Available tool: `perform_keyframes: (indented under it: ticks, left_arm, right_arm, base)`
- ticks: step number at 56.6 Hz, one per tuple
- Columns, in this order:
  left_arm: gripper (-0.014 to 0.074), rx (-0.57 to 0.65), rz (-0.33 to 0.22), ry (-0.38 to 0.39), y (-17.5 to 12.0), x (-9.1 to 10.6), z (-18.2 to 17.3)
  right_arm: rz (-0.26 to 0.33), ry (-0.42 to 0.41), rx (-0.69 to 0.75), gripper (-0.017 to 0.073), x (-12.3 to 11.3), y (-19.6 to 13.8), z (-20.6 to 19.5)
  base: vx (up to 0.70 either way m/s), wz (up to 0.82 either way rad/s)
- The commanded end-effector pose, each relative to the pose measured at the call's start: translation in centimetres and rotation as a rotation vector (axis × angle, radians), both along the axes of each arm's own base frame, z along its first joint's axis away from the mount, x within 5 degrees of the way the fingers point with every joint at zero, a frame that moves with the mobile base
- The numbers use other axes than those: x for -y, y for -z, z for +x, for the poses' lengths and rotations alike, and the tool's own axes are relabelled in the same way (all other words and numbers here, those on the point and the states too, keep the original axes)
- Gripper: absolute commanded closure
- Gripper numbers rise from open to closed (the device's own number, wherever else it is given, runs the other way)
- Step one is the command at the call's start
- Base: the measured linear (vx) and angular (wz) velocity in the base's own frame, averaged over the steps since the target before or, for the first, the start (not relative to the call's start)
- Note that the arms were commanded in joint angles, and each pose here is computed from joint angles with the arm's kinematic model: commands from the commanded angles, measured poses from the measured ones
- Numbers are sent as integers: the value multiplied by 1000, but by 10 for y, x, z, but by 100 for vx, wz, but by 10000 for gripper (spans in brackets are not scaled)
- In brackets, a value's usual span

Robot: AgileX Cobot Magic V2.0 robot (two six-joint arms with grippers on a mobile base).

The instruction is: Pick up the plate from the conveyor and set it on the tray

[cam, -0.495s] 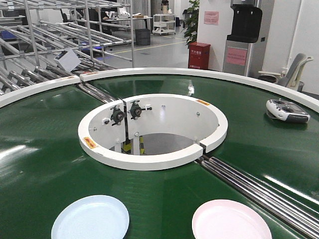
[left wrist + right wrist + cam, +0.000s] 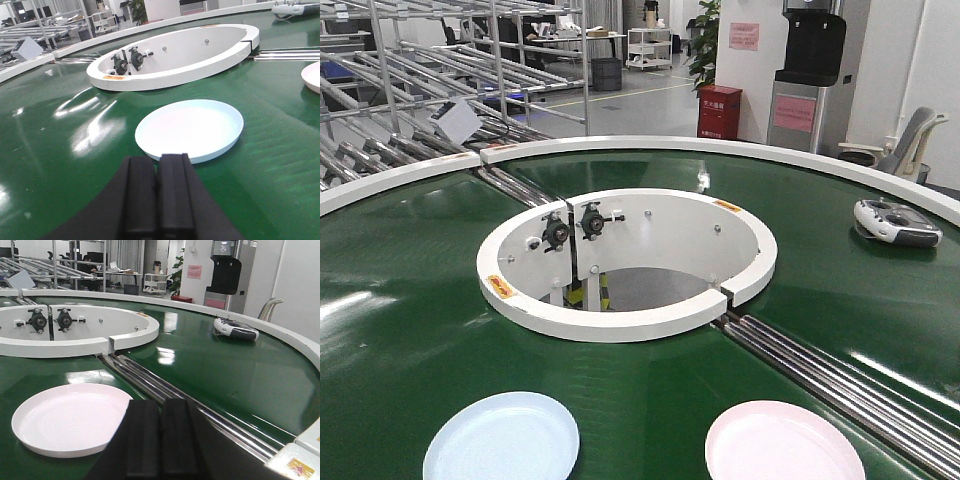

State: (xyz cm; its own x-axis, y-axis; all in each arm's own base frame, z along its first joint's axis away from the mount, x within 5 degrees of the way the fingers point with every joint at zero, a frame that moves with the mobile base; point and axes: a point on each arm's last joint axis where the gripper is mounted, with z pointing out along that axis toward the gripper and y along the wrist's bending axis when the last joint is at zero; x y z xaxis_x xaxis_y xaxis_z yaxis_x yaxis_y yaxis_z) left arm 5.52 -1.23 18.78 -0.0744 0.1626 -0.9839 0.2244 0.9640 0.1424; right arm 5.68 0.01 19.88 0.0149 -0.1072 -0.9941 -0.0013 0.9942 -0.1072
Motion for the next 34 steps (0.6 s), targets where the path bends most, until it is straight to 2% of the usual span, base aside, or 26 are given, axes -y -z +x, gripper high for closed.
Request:
perform_keyframes:
  ticks: [1, 12, 17, 19, 23, 26, 28, 34]
  left_arm:
    - [600, 77, -22, -9, -1, -1, 0]
    - [600, 83, -23, -9, -2, -1, 0]
    - [600, 160, -41, -13, -12, -1, 0]
    - [600, 194, -91, -17, -16, -2, -1]
    - [600, 274, -257, -23, -26, -3, -2]
    - [600, 365, -380, -25, -37, -6, -4]
    - [600, 426, -415, -20, -49, -7, -7]
    - [600, 567, -442, 6, -103, -10, -23]
  right_arm:
    - [-17, 2, 75, 568, 0, -3, -1]
    - [-17, 1, 84, 568, 0, -3, -1]
    - [-9, 0, 133, 568, 0, -9, -1]
    - [0, -1, 185, 568, 0, -15, -2]
    - [34, -3, 318, 568, 0, -34, -7]
    - [38, -3, 395, 568, 0, -53, -12]
    - [38, -4, 437, 568, 0, -69, -17]
    - [20, -2, 507, 568, 0, -120, -31]
  base:
    - [0, 0]
    - [0, 0]
    - [0, 0]
    - [0, 0]
    - [0, 0]
    - [0, 0]
    - [0, 0]
    - [0, 0]
